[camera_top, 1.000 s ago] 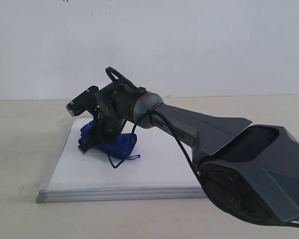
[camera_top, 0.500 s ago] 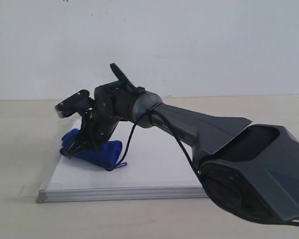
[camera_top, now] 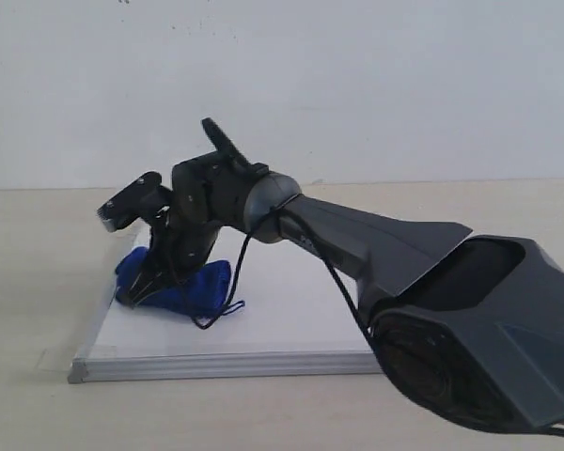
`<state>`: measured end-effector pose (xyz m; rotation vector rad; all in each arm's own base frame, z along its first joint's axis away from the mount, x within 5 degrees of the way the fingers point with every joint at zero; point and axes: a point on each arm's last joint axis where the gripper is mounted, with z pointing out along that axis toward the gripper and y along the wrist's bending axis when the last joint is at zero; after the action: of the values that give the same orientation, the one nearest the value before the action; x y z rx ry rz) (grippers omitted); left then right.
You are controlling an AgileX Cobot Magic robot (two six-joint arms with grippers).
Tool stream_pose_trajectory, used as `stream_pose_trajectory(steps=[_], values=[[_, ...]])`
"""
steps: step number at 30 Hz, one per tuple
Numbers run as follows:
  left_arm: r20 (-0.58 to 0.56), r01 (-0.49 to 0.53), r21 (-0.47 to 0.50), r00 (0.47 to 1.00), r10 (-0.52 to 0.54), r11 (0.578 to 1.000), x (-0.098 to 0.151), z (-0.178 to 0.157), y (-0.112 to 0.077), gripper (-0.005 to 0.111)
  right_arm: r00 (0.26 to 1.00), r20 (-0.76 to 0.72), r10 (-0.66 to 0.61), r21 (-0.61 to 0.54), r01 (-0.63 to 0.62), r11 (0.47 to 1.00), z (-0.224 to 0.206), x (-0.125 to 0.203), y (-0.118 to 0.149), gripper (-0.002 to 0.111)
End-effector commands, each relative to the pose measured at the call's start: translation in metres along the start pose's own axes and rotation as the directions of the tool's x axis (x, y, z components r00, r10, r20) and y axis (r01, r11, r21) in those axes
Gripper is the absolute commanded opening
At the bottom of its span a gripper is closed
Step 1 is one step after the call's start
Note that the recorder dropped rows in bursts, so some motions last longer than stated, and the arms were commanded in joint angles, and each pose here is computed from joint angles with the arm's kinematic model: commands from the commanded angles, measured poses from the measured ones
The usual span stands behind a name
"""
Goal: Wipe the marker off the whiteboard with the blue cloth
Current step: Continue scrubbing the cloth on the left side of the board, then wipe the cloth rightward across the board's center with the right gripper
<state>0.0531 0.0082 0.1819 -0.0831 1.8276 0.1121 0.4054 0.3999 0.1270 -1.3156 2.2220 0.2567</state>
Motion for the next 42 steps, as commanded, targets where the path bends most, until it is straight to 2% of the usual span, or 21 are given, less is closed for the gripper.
stream_pose_trajectory(steps=[1, 4, 9, 14, 16, 19, 24, 31, 37, 42], values=[[0.009, 0.005, 0.008, 1.0, -0.005, 1.0, -0.001, 0.0, -0.001, 0.004, 0.999, -0.05, -0.021, -0.064, 0.018, 0.998, 0.007, 0.004, 0.024, 0.0], [0.009, 0.005, 0.008, 1.0, -0.005, 1.0, -0.001, 0.0, -0.001, 0.004, 0.999, -0.043, 0.028, 0.085, -0.024, 0.996, 0.009, 0.009, -0.005, 0.0], [0.009, 0.005, 0.008, 1.0, -0.005, 1.0, -0.001, 0.0, -0.001, 0.004, 0.983, -0.099, 0.156, 0.305, -0.119, 0.945, 0.001, 0.034, -0.072, 0.0], [0.009, 0.005, 0.008, 1.0, -0.005, 1.0, -0.001, 0.0, -0.001, 0.004, 0.942, -0.171, 0.289, 0.333, -0.221, 0.917, -0.007, 0.053, -0.096, 0.0], [0.009, 0.005, 0.008, 1.0, -0.005, 1.0, -0.001, 0.0, -0.001, 0.004, 0.922, -0.213, 0.323, 0.32, -0.246, 0.915, -0.008, 0.057, -0.094, 0.0], [0.009, 0.005, 0.008, 1.0, -0.005, 1.0, -0.001, 0.0, -0.001, 0.004, 0.909, -0.265, 0.322, 0.243, -0.26, 0.935, -0.007, 0.058, -0.082, 0.0], [0.009, 0.005, 0.008, 1.0, -0.005, 1.0, -0.001, 0.0, -0.001, 0.004, 0.916, -0.249, 0.316, 0.177, -0.278, 0.944, -0.007, 0.047, -0.062, 0.0], [0.009, 0.005, 0.008, 1.0, -0.005, 1.0, -0.001, 0.0, -0.001, 0.004, 0.918, -0.261, 0.299, 0.145, -0.269, 0.952, -0.007, 0.04, -0.045, 0.0], [0.009, 0.005, 0.008, 1.0, -0.005, 1.0, -0.001, 0.0, -0.001, 0.004, 0.911, -0.353, 0.211, 0.089, -0.192, 0.977, -0.007, 0.04, -0.02, 0.0], [0.009, 0.005, 0.008, 1.0, -0.005, 1.0, -0.001, 0.0, -0.001, 0.004, 0.923, -0.352, 0.155, 0.021, -0.158, 0.987, -0.006, 0.032, 0.004, 0.0]])
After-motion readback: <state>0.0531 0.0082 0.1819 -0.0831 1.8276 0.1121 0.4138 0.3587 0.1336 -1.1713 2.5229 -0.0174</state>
